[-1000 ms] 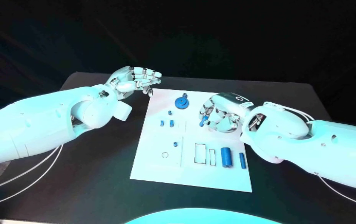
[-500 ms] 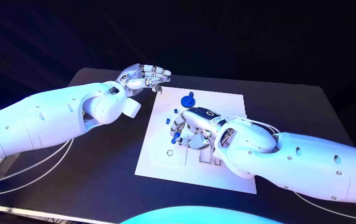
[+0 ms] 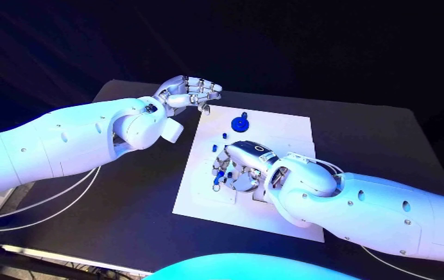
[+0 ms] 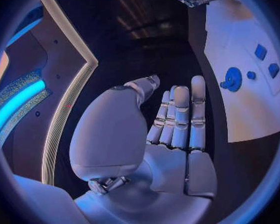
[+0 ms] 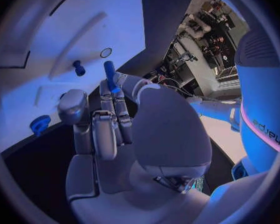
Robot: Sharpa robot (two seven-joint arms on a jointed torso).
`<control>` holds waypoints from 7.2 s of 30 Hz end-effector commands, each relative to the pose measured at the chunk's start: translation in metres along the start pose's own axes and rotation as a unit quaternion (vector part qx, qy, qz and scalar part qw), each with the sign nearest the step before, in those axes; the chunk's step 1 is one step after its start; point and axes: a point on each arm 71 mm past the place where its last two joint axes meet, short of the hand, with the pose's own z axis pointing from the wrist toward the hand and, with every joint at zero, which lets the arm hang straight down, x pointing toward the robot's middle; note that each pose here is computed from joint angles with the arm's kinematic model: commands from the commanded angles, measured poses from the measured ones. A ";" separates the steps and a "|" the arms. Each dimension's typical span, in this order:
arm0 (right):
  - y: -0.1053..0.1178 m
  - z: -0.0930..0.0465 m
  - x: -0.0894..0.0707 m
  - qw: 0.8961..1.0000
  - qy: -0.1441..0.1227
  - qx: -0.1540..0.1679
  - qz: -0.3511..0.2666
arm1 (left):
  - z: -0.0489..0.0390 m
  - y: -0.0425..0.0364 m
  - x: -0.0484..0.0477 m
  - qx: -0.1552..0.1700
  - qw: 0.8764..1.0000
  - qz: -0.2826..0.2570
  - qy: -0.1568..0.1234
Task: Assemble the parts on the task board
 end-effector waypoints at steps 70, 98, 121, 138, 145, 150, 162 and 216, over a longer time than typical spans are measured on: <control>0.009 0.003 0.021 1.000 0.018 0.010 -0.023 | 0.0017 0.0001 0.0034 -0.002 1.000 -0.004 0.015; -0.079 -0.105 -0.074 0.973 -0.087 0.165 0.137 | -0.0034 0.0015 -0.0030 -0.003 1.000 -0.003 0.010; -0.118 -0.173 -0.044 0.940 -0.035 0.320 0.114 | -0.0093 0.0085 0.0088 0.010 1.000 0.001 0.020; -0.109 -0.157 -0.008 0.938 0.019 0.329 0.102 | -0.0107 0.0074 0.0103 0.017 1.000 -0.003 0.021; -0.110 -0.153 -0.004 0.935 0.033 0.340 0.092 | -0.0109 0.0076 0.0104 0.015 1.000 -0.005 0.023; -0.110 -0.150 0.000 0.933 0.049 0.346 0.088 | -0.0108 0.0078 0.0104 0.014 1.000 -0.006 0.024; -0.113 -0.144 0.007 0.927 0.081 0.359 0.074 | -0.0107 0.0081 0.0111 0.012 1.000 -0.004 0.028; -0.077 -0.105 0.003 0.926 0.038 0.315 0.205 | -0.0073 0.0094 0.0130 0.012 0.999 -0.006 0.038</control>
